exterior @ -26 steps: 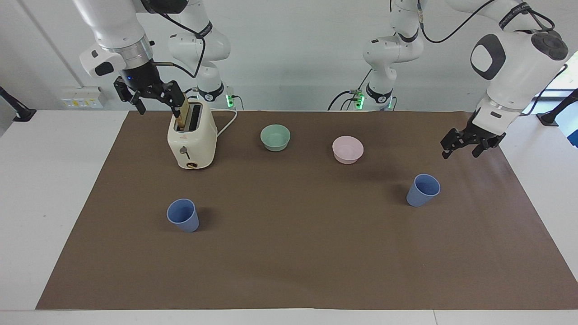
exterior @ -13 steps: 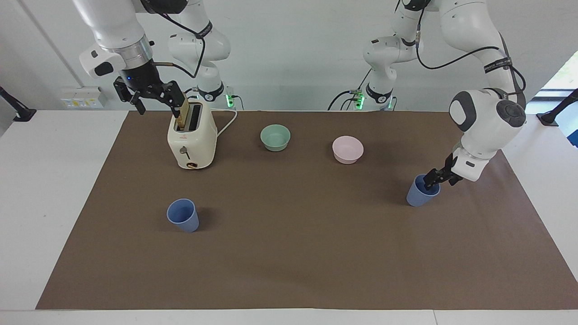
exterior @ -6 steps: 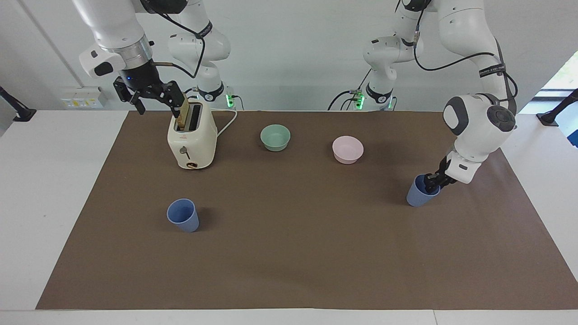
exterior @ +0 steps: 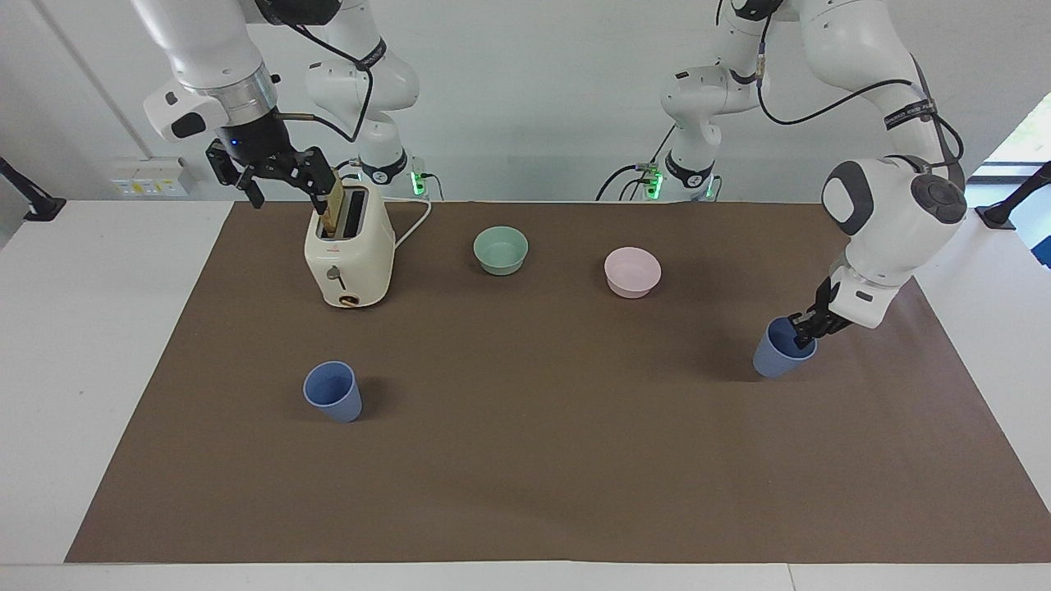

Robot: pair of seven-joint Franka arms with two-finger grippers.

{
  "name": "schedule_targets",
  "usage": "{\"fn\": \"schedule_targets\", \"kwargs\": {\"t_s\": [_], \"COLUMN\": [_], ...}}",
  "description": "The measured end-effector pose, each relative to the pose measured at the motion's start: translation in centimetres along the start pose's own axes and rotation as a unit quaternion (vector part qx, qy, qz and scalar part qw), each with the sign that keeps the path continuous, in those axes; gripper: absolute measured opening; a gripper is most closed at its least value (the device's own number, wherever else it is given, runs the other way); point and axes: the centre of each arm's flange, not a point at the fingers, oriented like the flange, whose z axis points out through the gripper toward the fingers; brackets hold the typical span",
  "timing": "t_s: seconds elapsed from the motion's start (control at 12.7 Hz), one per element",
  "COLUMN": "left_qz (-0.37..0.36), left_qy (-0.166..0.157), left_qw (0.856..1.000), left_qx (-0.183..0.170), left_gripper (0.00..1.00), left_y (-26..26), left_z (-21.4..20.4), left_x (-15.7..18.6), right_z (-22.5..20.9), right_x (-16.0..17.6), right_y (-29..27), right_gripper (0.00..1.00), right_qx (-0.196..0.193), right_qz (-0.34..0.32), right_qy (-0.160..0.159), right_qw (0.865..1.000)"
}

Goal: Stack blue cups with both arms
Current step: 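Reach the left gripper to the blue cup and grasp it, then carry the blue cup with the left gripper toward the table center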

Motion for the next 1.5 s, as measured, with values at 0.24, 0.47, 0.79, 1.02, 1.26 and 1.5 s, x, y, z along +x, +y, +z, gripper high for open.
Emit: {"fn": "schedule_targets", "kwargs": {"t_s": [0.24, 0.47, 0.79, 1.02, 1.26, 1.5], "left_qz": [-0.031, -0.064, -0.083, -0.088, -0.077, -0.079], "left_qy": [-0.005, -0.005, -0.01, -0.005, -0.01, -0.006], "left_qw": [0.999, 0.998, 0.996, 0.996, 0.997, 0.996], "left_qx": [-0.009, -0.013, -0.016, -0.026, -0.028, -0.036], "left_gripper": [0.04, 0.04, 0.04, 0.04, 0.04, 0.04], "left_y": [3.5, 11.4, 22.8, 28.5, 31.6, 32.2], "left_z": [-3.9, -5.9, -5.5, -3.8, 0.5, 4.0], "left_x": [0.0, -1.7, -6.9, -9.8, -11.5, -11.3], "right_z": [0.0, 0.0, 0.0, 0.0, 0.0, 0.0], "right_x": [0.0, 0.0, 0.1, 0.1, 0.1, 0.1], "right_y": [0.0, 0.1, 0.5, 0.5, 0.5, 0.6], "right_gripper": [1.0, 1.0, 1.0, 1.0, 1.0, 1.0], "right_qx": [0.0, 0.0, 0.0, 0.0, 0.0, 0.0], "right_qz": [0.0, 0.001, 0.005, 0.005, 0.005, 0.005], "right_qy": [0.0, 0.0, 0.0, 0.0, 0.0, 0.0], "right_qw": [1.0, 1.0, 1.0, 1.0, 1.0, 1.0]}}
